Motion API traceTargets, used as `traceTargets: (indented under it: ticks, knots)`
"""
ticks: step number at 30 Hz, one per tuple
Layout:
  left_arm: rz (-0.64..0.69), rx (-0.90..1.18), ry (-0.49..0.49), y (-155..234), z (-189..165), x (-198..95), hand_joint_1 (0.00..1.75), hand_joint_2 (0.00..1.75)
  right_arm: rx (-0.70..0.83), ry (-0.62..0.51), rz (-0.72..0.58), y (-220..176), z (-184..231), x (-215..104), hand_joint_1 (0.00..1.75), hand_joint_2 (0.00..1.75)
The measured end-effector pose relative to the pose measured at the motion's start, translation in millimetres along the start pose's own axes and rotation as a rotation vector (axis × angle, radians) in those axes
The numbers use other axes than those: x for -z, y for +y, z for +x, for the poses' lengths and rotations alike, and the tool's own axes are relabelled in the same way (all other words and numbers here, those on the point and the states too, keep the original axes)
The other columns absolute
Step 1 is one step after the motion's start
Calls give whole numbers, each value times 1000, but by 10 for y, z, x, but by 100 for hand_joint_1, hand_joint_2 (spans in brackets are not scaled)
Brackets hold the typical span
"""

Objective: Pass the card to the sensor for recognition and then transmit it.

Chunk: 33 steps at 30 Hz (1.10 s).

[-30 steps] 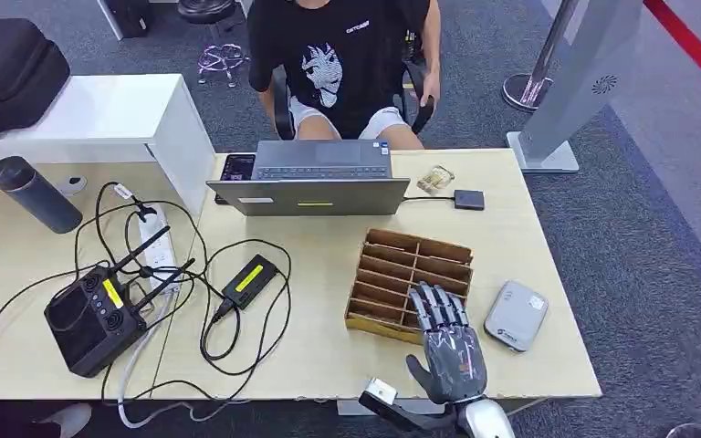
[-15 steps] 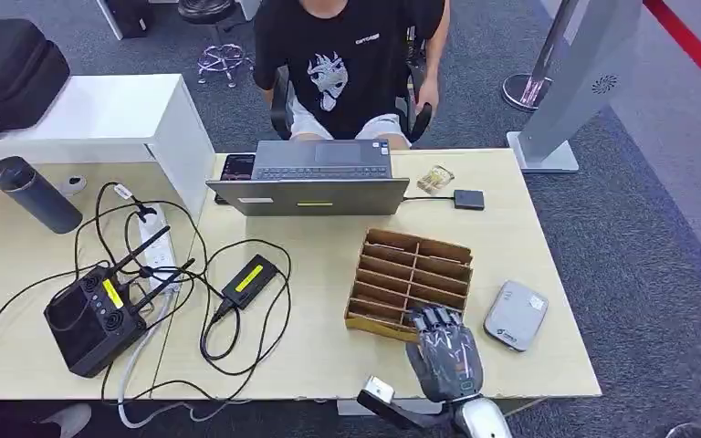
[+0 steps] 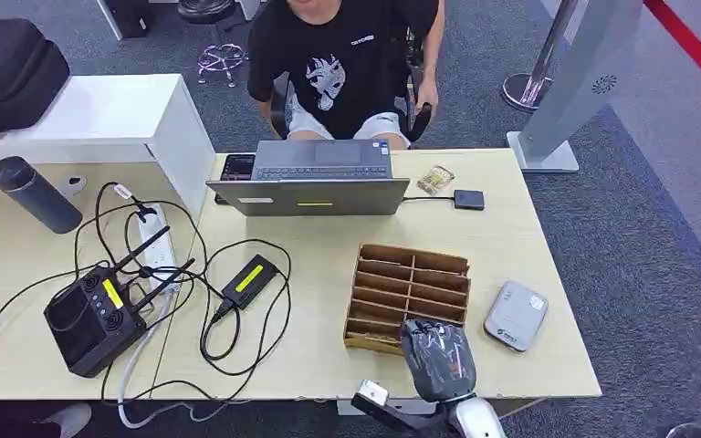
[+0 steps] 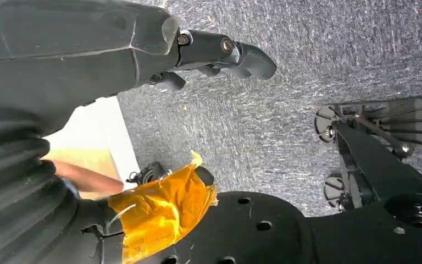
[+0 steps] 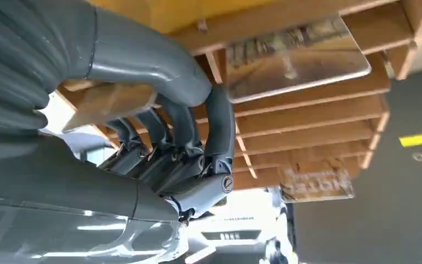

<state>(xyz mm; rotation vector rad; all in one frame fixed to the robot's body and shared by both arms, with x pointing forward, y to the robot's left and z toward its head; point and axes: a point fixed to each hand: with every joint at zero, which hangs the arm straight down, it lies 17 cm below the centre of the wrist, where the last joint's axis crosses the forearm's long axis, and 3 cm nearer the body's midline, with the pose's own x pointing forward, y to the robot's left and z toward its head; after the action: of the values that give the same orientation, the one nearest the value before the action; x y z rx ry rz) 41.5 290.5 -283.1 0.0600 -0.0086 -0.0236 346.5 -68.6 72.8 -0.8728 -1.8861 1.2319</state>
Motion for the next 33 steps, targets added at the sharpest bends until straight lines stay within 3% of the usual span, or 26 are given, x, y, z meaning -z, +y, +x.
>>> traceTargets:
  ticks: [6, 9, 10, 11, 12, 13, 14, 21, 33]
  knots:
    - [-2, 11, -1, -2, 0, -1, 0, 175, -42, -48, -116, -336, 108, 118, 171, 175]
    - [0, 18, -1, 9, 0, 0, 0, 175, -63, -72, -194, -606, 161, 214, 131, 175]
    - [0, 20, -1, 12, 0, 0, 0, 175, -67, -76, -217, -695, 173, 242, 131, 175]
    - [1, 22, -1, 15, -1, 0, 0, 175, -70, -81, -238, -777, 184, 269, 117, 175]
    - [1, 24, -1, 17, -1, 0, 0, 175, -74, -85, -261, -868, 193, 298, 82, 175]
    - [1, 26, -2, 21, 0, 0, 0, 175, -76, -88, -280, -943, 200, 321, 10, 175]
    - [1, 26, -2, 22, 1, 0, 0, 175, -79, -90, -300, -1023, 206, 345, 0, 175]
    - [0, 24, -2, 21, 1, 0, 0, 175, 26, -101, -314, -1190, 233, 387, 0, 175]
    - [0, 7, 3, 19, -3, 0, 0, 175, -1, -116, -232, -866, 238, 6, 0, 175]
